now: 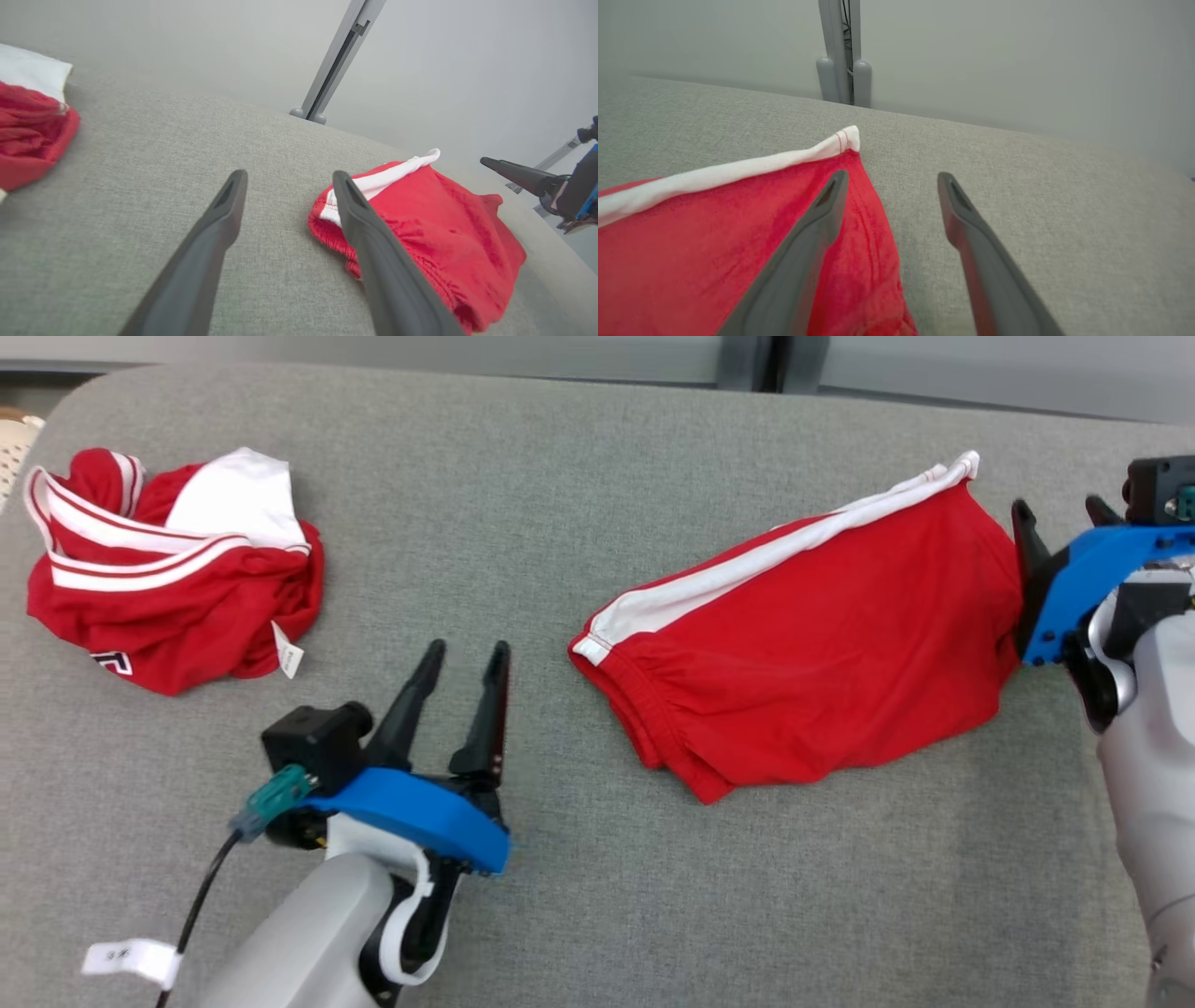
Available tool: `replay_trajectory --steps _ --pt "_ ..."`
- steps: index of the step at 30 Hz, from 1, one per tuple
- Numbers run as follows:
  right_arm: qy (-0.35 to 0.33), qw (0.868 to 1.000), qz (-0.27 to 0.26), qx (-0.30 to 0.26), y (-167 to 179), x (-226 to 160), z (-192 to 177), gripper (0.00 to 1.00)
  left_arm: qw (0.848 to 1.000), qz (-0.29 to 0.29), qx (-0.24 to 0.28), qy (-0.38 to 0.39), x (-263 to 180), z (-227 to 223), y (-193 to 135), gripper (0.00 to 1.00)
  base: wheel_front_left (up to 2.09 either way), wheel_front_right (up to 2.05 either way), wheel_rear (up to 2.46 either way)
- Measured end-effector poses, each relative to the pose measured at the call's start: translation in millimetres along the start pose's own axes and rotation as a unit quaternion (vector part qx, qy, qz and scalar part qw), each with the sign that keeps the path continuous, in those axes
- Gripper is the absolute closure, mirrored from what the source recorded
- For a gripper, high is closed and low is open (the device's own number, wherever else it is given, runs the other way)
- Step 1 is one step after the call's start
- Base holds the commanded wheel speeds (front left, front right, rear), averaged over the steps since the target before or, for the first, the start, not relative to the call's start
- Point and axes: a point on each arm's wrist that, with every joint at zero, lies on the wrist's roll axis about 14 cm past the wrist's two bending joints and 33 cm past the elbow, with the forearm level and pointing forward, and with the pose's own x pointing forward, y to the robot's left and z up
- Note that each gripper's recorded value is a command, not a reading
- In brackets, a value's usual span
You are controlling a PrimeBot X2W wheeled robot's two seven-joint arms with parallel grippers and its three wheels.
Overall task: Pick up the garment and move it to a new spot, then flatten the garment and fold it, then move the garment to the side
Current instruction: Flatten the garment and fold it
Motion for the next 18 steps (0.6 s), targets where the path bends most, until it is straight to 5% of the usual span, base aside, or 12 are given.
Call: replay_trajectory --steps 14,15,16,18 --pt "0.115 0.993 0.012 0.037 6.0 -5.0 -68.6 0.00 0.989 0.125 0.043 -0.063 -47.3 28.8 63.4 0.00 0.00 0.00 0.00" --pt "0.117 0.992 0.013 0.039 6.8 -5.7 -68.8 0.14 0.989 0.125 0.043 -0.063 -48.8 28.1 63.1 0.00 0.00 0.00 0.00" --pt "0.117 0.992 0.014 0.041 7.2 -6.8 -68.7 0.55 0.989 0.126 0.043 -0.064 -50.6 27.7 63.2 0.00 0.00 0.00 0.00" --pt "0.121 0.992 0.016 0.041 8.7 -11.4 -72.2 0.87 0.988 0.129 0.046 -0.068 -53.9 29.0 63.8 0.00 0.00 0.00 0.00"
